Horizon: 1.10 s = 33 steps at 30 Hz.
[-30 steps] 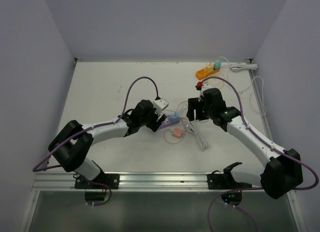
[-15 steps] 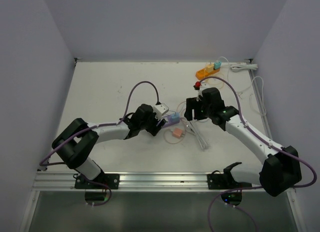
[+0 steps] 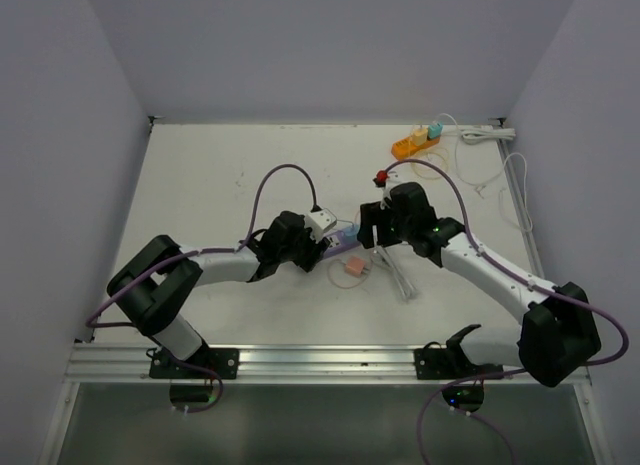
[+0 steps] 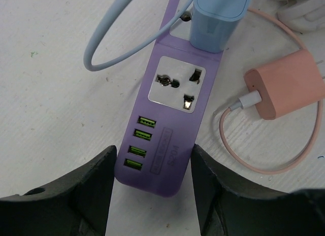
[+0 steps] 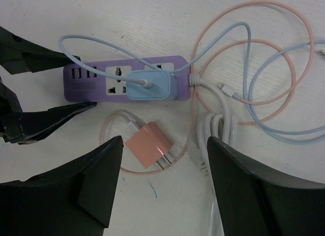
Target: Pull the plug off the socket
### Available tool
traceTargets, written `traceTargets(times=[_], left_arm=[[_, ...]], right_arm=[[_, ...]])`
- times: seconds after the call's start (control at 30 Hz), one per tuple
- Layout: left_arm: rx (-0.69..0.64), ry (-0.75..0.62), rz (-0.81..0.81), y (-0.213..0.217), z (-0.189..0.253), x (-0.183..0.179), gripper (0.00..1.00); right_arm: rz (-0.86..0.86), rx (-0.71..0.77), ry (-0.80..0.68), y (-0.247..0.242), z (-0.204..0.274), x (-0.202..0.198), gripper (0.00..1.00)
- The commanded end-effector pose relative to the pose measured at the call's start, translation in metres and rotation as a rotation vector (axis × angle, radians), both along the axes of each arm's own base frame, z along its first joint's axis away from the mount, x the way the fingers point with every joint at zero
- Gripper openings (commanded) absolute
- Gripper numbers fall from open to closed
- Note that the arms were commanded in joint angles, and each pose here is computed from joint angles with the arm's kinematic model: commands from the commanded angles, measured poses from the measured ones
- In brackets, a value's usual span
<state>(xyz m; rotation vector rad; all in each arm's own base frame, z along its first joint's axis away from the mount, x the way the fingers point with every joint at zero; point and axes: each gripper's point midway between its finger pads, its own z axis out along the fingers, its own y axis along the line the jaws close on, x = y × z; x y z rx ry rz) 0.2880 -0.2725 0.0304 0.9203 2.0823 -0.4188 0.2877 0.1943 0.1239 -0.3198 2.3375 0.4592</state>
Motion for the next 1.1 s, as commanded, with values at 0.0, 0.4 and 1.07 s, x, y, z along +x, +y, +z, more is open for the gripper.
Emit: traceTargets(times=[0.0, 0.4, 1.07], left_arm=[[-0.036, 0.012, -0.020, -0.006, -0.004, -0.003, 0.44], [-0.034, 0.042, -0.043, -0.010, -0.010, -0.007, 0.30], [-0.029, 0.063, -0.055, -0.012, -0.013, -0.009, 0.28]], right_arm=[[-0.013, 0.002, -0.063, 0.009, 0.000, 0.009, 0.72], [-0.035, -0.088, -0.129, 0.023, -0.014, 0.030, 0.81], [0.007, -0.044, -0.143, 0.050, -0.024, 0.046, 0.76]])
